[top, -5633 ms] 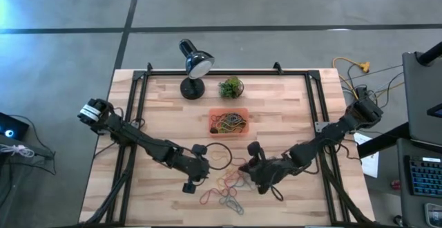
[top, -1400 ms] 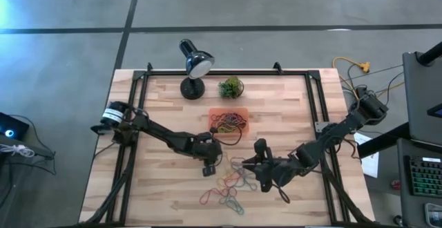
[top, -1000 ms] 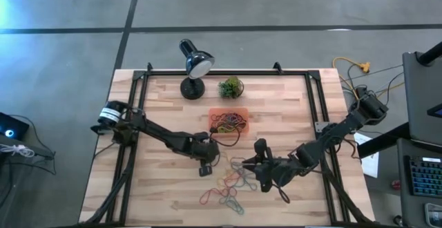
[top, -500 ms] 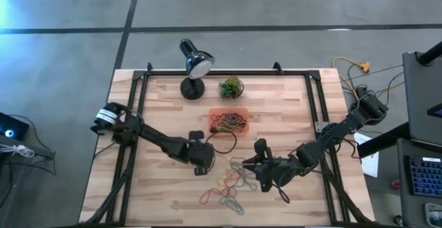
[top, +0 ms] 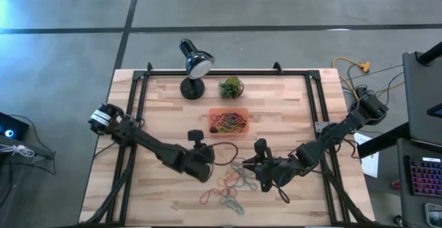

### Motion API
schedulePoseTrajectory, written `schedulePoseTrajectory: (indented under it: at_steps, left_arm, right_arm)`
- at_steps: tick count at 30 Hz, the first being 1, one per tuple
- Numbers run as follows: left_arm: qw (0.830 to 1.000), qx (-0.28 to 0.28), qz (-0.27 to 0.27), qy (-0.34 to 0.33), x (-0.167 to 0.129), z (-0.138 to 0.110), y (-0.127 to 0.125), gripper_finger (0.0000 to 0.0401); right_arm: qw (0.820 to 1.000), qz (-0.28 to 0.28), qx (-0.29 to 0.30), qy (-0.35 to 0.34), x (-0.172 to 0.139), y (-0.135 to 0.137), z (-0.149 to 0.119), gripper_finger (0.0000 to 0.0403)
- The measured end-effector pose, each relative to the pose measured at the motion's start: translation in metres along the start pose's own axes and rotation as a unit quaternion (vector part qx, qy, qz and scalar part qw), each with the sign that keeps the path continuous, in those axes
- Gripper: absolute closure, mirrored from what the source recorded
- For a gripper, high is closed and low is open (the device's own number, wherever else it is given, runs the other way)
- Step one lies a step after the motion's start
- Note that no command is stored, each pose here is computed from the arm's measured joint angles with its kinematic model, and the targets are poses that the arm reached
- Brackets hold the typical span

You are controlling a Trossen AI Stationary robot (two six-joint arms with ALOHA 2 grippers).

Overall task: Pick and place rubber bands into bin
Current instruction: Put the yellow rubber band into the orange bin

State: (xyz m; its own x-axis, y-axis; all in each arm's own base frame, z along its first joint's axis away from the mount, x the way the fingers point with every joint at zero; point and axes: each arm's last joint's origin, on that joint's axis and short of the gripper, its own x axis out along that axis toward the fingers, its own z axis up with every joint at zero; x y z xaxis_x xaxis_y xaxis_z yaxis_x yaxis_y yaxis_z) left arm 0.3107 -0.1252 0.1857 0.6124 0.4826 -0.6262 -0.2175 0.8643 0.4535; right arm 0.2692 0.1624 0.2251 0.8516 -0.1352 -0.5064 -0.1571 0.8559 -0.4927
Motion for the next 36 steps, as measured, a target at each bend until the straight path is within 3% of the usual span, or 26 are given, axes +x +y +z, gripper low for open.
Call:
schedulePoseTrajectory:
  at_steps: [8, 11, 13, 15, 19, 25, 36]
  left_arm:
    - [0.991, 0.035, 0.112, -0.066, -0.022, 0.008, -0.009, 0.0401]
    - [0.989, 0.043, 0.119, -0.074, -0.026, 0.01, -0.01, 0.0401]
    - [0.993, 0.043, 0.089, -0.067, -0.026, 0.011, -0.011, 0.0401]
    - [0.998, 0.035, 0.026, -0.045, -0.02, 0.01, -0.01, 0.0401]
    - [0.998, -0.014, -0.059, 0.012, -0.001, 0.003, -0.001, 0.0401]
    - [0.996, -0.044, -0.057, 0.051, 0.016, -0.013, 0.009, 0.0385]
    - [0.984, -0.098, -0.108, 0.103, 0.043, -0.031, 0.027, 0.0294]
  right_arm:
    - [1.0, 0.0, 0.0, 0.002, 0.0, 0.0, -0.001, 0.0344]
    - [1.0, 0.0, 0.0, 0.002, 0.0, 0.0, -0.001, 0.0344]
    - [1.0, 0.0, 0.001, 0.002, 0.0, 0.0, -0.001, 0.0344]
    - [1.0, 0.0, 0.002, 0.002, 0.0, 0.0, -0.001, 0.0344]
    - [1.0, 0.0, 0.006, 0.0, 0.0, 0.0, 0.0, 0.0344]
    - [1.0, 0.0, 0.016, 0.0, 0.0, 0.0, 0.0, 0.0344]
    - [1.0, 0.001, 0.022, 0.001, 0.0, 0.0, -0.001, 0.0344]
